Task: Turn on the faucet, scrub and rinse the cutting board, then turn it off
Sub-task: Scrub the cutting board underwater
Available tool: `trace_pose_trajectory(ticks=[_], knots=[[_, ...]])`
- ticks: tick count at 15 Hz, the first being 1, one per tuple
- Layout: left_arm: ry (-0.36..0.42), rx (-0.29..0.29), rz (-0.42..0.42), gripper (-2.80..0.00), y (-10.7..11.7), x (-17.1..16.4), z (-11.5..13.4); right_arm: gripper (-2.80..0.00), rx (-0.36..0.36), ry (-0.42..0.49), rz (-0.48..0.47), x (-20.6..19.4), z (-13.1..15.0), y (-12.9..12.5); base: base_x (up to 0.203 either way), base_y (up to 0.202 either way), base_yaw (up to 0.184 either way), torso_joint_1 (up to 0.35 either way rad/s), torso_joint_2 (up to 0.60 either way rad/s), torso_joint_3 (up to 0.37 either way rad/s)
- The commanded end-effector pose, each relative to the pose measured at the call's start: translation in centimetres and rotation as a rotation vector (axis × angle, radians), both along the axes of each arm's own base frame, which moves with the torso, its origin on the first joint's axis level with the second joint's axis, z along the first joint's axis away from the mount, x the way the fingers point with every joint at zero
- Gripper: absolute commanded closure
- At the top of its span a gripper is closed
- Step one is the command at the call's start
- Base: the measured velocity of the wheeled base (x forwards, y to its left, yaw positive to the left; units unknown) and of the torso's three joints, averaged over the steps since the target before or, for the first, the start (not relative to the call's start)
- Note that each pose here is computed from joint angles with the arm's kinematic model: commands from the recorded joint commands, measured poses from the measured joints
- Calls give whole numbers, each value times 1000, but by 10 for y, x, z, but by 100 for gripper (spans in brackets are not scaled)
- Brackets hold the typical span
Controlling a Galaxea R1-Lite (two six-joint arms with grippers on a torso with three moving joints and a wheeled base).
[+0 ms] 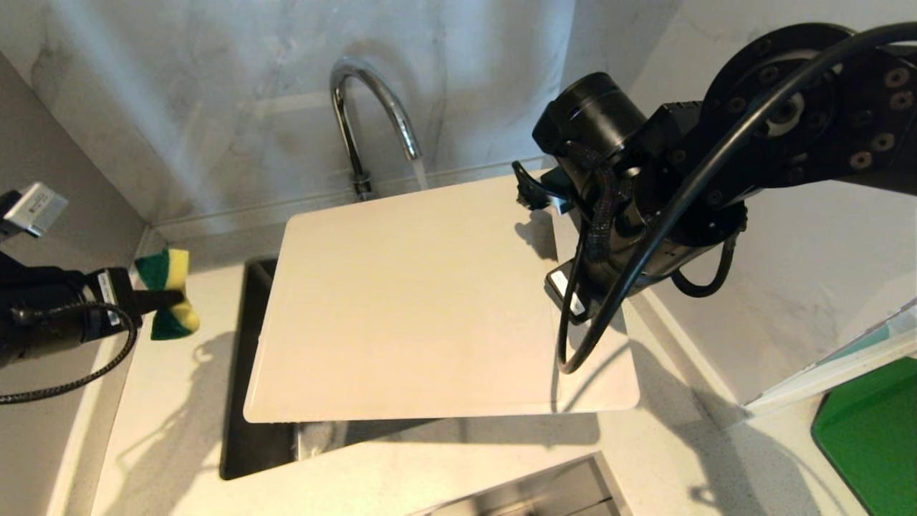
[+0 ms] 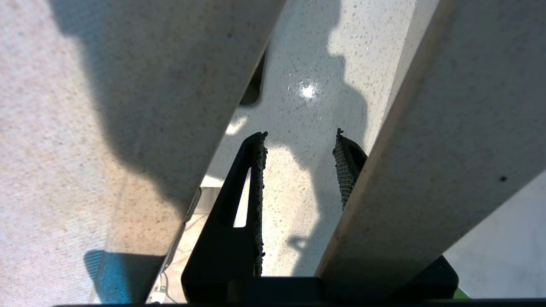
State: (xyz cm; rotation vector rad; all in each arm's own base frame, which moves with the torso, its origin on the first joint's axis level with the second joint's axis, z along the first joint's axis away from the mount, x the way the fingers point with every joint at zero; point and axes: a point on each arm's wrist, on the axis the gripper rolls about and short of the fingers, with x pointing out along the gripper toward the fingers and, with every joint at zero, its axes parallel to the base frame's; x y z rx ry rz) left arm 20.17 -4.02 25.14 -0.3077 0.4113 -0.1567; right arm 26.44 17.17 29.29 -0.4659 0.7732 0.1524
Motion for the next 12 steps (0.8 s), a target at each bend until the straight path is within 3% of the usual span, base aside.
trace_pose_trajectory(ticks=[1,3,5,9,12], knots=[[-37,-25,-82,0,-20,-1,28,0,-7,4,2,-2,0,0,0,0,0,0,0,0],[-45,-49,-170,0,-50,-2,51,0,-7,1,6,-1,0,2,0,0,0,0,0,0],[-39,-50,-243,0,-93,3,68,0,-7,-1,7,-2,1,1,0,0,0,0,0,0],[8,18,-329,0,-175,12,56,0,-7,4,4,-3,-1,1,0,0,0,0,0,0],[30,39,-363,0,-202,18,44,0,-6,3,6,-3,0,1,0,0,0,0,0,0]])
